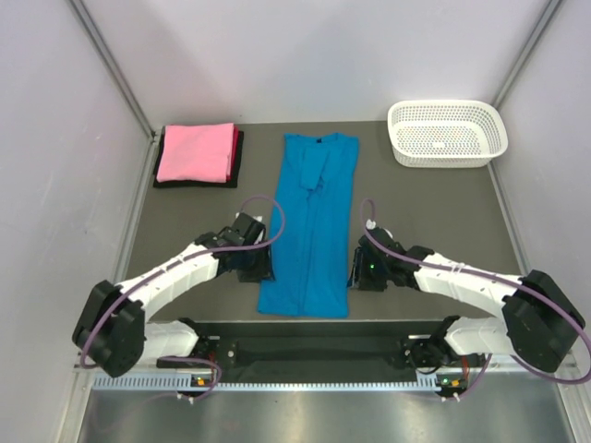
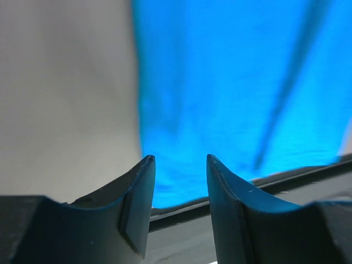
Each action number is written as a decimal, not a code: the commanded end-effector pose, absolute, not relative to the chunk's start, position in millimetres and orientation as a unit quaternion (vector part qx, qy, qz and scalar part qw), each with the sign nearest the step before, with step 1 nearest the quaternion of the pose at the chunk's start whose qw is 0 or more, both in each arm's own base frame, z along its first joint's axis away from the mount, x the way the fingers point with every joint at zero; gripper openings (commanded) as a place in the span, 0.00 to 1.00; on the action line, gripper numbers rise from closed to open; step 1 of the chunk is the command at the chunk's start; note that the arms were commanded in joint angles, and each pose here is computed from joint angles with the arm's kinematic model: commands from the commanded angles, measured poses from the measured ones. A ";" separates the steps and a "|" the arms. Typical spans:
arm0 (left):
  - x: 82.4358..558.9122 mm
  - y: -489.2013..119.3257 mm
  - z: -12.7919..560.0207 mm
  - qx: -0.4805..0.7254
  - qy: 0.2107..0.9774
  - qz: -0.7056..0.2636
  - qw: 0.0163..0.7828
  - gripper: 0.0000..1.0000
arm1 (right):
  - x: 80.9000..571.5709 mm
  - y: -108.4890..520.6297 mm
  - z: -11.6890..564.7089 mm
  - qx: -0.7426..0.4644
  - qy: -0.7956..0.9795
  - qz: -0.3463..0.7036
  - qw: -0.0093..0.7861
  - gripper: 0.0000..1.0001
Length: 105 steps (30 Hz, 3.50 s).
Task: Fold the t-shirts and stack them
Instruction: Fold the tshirt
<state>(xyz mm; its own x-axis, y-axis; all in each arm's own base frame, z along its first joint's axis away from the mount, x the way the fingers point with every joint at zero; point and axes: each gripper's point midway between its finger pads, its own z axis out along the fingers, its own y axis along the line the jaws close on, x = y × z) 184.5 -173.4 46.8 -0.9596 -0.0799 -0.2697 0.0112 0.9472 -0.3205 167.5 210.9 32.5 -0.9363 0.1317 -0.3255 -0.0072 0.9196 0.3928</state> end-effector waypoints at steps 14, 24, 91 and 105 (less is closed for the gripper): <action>187.3 -231.6 88.6 0.013 0.937 -0.231 0.260 0.30 | 450.0 248.4 198.7 0.100 0.872 0.236 0.417 0.37; 185.0 -251.6 52.9 0.034 0.954 -0.188 0.232 0.40 | 571.6 279.8 135.8 0.124 0.867 0.270 0.399 0.35; 156.9 -266.7 25.7 0.040 0.984 -0.059 0.160 0.27 | 619.2 297.2 80.6 0.134 0.848 0.327 0.394 0.02; 156.3 -271.9 44.2 0.048 0.982 -0.048 0.176 0.00 | 621.2 299.9 98.4 0.123 0.836 0.341 0.412 0.00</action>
